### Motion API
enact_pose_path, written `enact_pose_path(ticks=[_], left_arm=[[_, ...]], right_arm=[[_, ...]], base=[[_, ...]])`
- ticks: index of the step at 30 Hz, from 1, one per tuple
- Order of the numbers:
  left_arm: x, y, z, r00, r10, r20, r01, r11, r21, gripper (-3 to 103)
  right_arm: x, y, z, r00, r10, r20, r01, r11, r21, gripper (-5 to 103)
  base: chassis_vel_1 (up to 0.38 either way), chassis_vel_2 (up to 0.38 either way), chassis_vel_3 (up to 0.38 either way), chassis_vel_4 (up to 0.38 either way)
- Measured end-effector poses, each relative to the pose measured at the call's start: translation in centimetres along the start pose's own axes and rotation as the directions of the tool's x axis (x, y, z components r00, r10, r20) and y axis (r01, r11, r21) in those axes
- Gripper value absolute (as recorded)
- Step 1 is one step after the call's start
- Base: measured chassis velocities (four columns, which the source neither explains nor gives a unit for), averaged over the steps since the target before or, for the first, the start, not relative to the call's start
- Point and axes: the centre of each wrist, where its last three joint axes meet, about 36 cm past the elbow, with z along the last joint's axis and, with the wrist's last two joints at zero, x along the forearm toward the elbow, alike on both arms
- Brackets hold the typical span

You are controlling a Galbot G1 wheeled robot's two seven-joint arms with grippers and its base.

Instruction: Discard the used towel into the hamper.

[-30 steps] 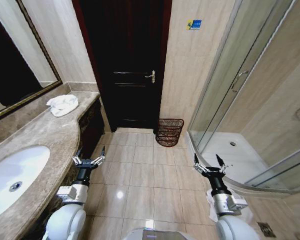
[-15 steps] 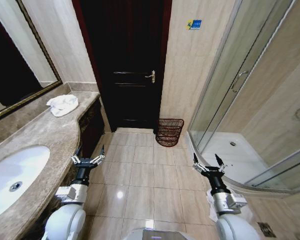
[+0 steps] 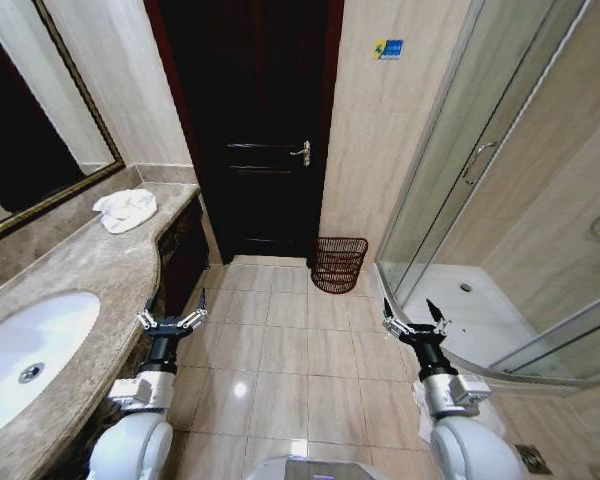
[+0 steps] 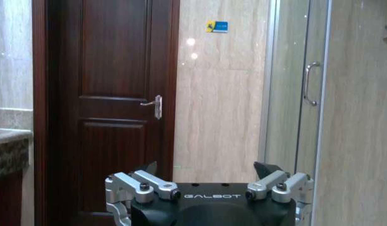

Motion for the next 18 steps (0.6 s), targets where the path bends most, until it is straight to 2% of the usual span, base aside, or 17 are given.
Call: enact_pose_path(ticks=[6,18], left_arm=[[-0.35,-0.08,-0.12,1.0,-0.001,0.009,0.001,1.0,-0.016,100],[-0.42,-0.47,-0.58,1.0,-0.008,0.009,0.008,1.0,-0.009,100]], right_arm=[[0.33,-0.3,0.51,1.0,0.008,-0.003,-0.008,1.0,0.005,100],[0.58,-0.5,0.17,1.0,0.004,0.013,-0.004,1.0,0.003,100]], base=[[0.0,0.0,0.0,0.0],[-0.049,0.034,0.042,-0.04]])
